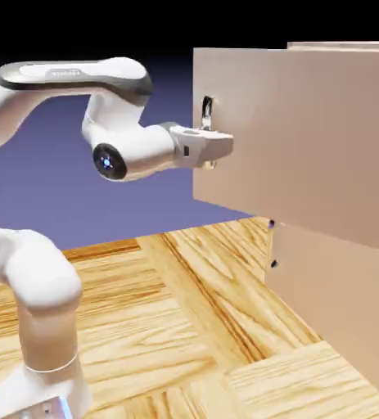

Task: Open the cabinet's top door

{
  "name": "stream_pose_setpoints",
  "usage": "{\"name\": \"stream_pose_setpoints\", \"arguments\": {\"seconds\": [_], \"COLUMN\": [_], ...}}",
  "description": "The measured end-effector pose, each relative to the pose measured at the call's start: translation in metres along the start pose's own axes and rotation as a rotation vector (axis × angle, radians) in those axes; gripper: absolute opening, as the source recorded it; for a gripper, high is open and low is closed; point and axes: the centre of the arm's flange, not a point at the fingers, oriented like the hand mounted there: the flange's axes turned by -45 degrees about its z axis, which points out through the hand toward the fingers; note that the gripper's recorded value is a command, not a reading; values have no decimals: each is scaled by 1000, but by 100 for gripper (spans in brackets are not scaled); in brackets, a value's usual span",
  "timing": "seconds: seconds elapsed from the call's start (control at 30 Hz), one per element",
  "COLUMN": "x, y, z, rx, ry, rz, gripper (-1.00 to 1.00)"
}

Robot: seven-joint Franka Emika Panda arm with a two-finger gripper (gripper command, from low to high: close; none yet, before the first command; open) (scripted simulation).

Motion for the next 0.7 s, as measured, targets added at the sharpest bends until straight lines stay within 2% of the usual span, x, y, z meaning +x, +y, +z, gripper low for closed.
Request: {"name": "stream_pose_setpoints", "arguments": {"seconds": [0.3,0.7], "x": [0,0], "y": [4,7], "z": [-27,-24], "rx": [53,49], "ry": [-29,-19], "rz": [-14,-9], "gripper": [-100,-100]}}
